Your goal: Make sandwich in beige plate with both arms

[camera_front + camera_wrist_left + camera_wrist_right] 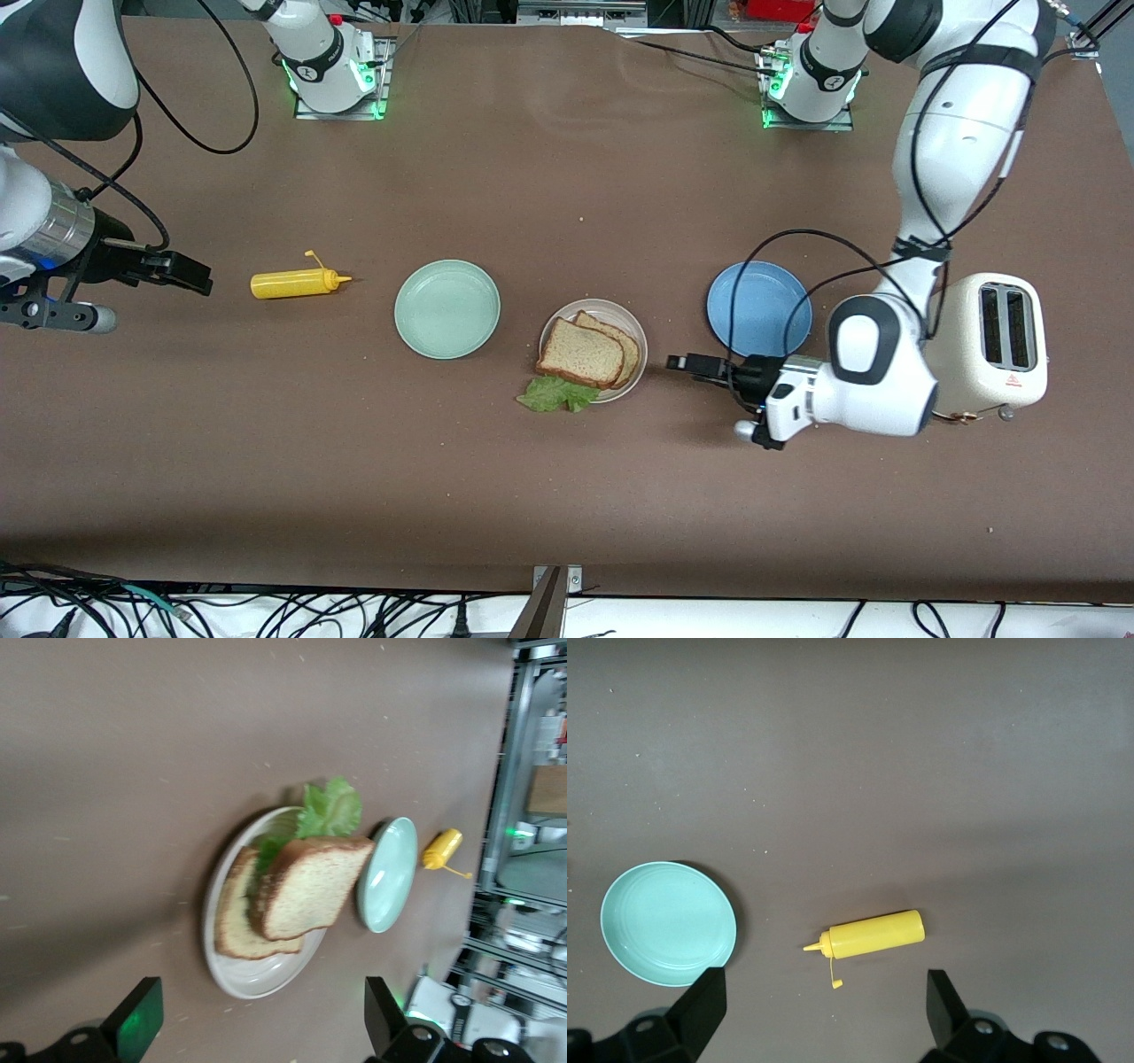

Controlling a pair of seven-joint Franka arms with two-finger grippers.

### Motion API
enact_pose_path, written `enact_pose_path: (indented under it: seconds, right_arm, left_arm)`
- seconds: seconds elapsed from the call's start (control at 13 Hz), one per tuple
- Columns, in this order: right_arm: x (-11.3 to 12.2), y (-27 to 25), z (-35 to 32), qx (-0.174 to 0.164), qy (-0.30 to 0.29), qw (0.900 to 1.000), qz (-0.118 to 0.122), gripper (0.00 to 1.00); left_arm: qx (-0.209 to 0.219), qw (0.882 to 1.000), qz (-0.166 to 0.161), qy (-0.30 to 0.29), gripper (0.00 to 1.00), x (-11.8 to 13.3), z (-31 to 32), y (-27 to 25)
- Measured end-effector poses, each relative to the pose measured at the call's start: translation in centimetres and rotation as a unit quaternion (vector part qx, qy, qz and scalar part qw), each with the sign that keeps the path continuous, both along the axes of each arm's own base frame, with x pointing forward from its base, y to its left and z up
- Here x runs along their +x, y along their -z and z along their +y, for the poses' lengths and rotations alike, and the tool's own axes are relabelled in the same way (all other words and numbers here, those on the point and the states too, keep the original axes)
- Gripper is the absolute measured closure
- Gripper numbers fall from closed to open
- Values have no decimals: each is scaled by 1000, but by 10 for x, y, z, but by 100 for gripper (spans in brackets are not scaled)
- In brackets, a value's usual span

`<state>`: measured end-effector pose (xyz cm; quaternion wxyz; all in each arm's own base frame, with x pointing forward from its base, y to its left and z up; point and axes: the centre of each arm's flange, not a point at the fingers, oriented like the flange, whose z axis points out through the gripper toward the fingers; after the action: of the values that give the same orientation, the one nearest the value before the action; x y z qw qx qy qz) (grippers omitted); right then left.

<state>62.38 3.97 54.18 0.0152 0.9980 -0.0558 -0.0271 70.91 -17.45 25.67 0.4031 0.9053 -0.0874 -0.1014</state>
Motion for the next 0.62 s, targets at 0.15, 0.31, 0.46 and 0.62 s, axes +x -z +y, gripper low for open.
enact_pose_path:
  seconds: [0.15,0.31,0.46,0.62]
  right_arm:
    - [0,0,1,0,0,1000,0,0]
    - [0,2,1,0,-1,1000,2,0]
    - [1,4,1,1,-1,1000,4,0]
    - [1,5,1,2,-1,1000,4,0]
  left_arm:
    - [79,996,-41,32,0,4,28,-26]
    - [150,986,-57,47,0,4,47,-50]
    - [203,977,-47,45,0,1,67,-72]
    - [240,969,-36,50,0,-5,96,-95]
